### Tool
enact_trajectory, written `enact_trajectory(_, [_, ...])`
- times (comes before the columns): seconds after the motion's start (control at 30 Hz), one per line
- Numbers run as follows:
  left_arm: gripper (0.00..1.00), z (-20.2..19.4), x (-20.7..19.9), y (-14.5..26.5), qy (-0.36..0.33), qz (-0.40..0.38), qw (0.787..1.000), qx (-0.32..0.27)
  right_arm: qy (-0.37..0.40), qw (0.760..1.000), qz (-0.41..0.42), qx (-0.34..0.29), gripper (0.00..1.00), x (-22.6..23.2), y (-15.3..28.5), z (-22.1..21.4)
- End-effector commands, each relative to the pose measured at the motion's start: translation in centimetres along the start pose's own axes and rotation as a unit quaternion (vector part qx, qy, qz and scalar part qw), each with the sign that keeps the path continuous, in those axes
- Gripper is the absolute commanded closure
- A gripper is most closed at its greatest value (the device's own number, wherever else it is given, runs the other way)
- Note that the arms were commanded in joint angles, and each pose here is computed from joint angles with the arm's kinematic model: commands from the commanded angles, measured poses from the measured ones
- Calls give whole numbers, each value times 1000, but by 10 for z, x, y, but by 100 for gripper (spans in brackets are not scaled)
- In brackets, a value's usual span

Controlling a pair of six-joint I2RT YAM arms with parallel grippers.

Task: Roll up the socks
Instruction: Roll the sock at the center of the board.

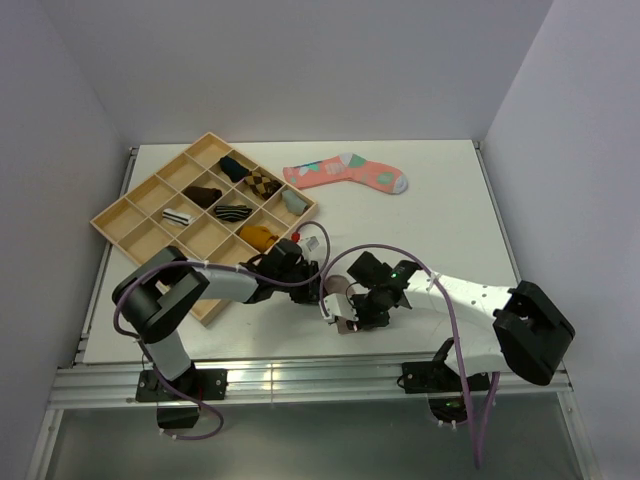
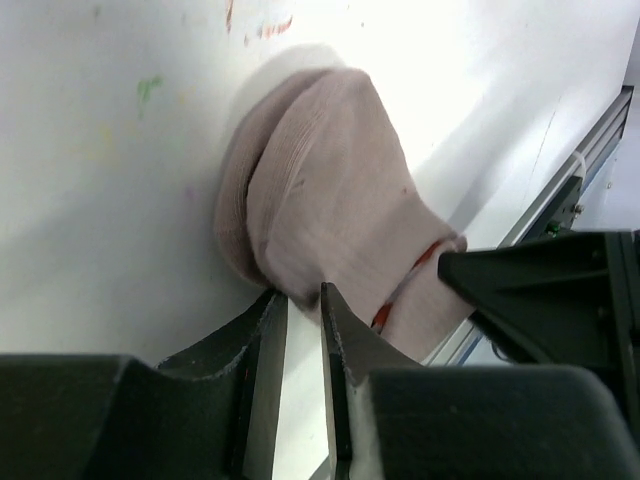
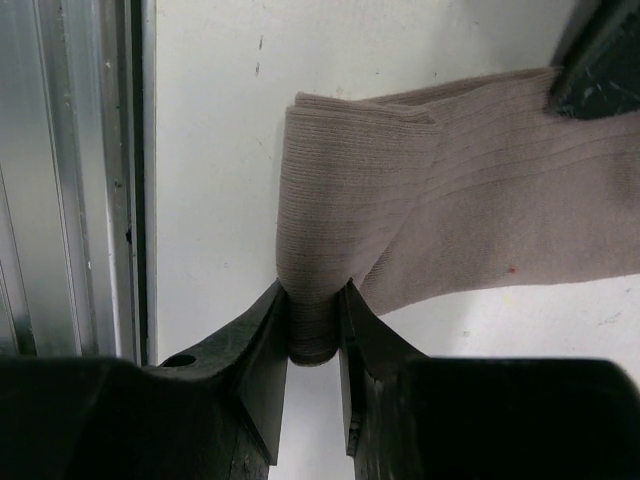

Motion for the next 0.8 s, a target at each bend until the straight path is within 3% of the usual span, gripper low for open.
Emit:
enact_trajectory(0.0, [75,11,-7,-10,-16,-6,1000,-10,-13,999,37,32,86,8,2,-7])
enact_trajectory(0.33, [93,25,0,-29,5,30,1000,-1,-28,993,116,15,86,-3,6,3])
enact_trajectory(0.47, [93,27,0,-27,4,23,1000,-11,-79,981,174,-29,86,-18,4,-2])
enact_trajectory(0.77, [84,19,7,-20,16,-36,999,-35,-186,951,240,-49,86,-49,5,-26])
Point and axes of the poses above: each gripper's point midway between its finger pads, its own y axis back along the fingers, its own x axis along the line the jaws close on, z = x × y, the point moved 10 cm from there along y, back along the fingers, and after that the axes turned 13 degrees about y, right-handed, at the moved point
